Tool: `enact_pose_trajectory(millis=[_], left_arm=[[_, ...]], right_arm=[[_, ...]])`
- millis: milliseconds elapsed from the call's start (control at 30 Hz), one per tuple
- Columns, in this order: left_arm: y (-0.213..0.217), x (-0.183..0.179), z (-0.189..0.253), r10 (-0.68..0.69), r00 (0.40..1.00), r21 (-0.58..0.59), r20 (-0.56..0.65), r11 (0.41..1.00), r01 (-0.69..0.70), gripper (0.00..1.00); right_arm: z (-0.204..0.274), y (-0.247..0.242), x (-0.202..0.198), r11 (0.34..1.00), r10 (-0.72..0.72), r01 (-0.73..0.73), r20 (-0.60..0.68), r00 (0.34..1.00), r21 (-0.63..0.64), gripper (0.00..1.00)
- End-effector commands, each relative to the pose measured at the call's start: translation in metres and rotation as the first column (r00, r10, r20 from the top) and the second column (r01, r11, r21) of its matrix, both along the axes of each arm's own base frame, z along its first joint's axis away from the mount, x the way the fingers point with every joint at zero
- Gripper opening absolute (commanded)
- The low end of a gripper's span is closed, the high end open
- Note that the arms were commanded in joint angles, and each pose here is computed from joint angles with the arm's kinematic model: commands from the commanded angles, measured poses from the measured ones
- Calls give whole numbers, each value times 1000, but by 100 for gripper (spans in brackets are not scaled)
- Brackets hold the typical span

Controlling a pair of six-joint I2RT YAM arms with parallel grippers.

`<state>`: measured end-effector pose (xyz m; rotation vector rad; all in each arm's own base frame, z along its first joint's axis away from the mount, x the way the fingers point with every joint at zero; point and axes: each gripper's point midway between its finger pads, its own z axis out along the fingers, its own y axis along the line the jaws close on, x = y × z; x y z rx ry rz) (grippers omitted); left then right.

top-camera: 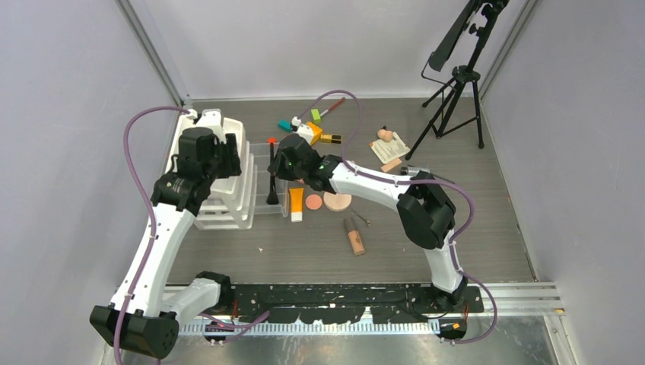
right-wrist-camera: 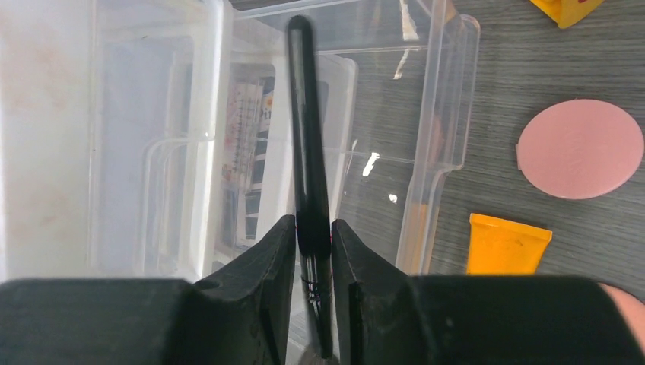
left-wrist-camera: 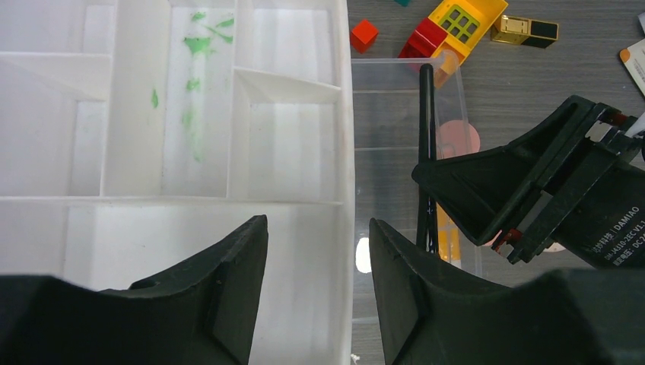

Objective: Organize the makeup
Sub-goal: Place the makeup brush in the drawer.

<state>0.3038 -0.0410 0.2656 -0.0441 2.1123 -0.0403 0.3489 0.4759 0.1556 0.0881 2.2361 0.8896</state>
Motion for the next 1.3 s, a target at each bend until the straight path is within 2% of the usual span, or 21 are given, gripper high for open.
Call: enact_pose_trajectory(millis=[0, 167, 333, 533, 700, 867, 1100, 1267], left_arm=[[0, 3, 12, -1, 998, -11, 55, 1000, 1, 54], [0, 3, 13, -1, 998, -10, 57, 1000, 2, 54], [0, 2, 13, 0, 998, -10, 59, 1000, 1, 54], [1, 2, 14, 3, 998, -7, 62, 1000, -2, 54], [2, 0, 16, 5, 998, -7, 70, 1000, -5, 54], [3, -1, 18, 7, 997, -7, 78, 1000, -6, 54], [4, -2, 20, 10, 996, -7, 86, 1000, -10, 54], [4, -3, 22, 9, 996, -8, 91, 1000, -8, 55]], right_arm=[[30, 9, 6, 999, 0, -2, 53, 999, 48, 32], [35, 7, 5, 999, 3, -7, 71, 997, 52, 39], [40, 5, 6, 998, 1, -6, 86, 996, 55, 40], [73, -21, 19, 999, -50, 53, 204, 978, -10, 40], [98, -76, 56, 970, -146, 202, 343, 928, -136, 40], [85, -130, 113, 911, -246, 338, 347, 905, -237, 40], [43, -172, 185, 846, -358, 449, 318, 878, -288, 41], [15, -189, 225, 849, -415, 480, 282, 865, -220, 41]])
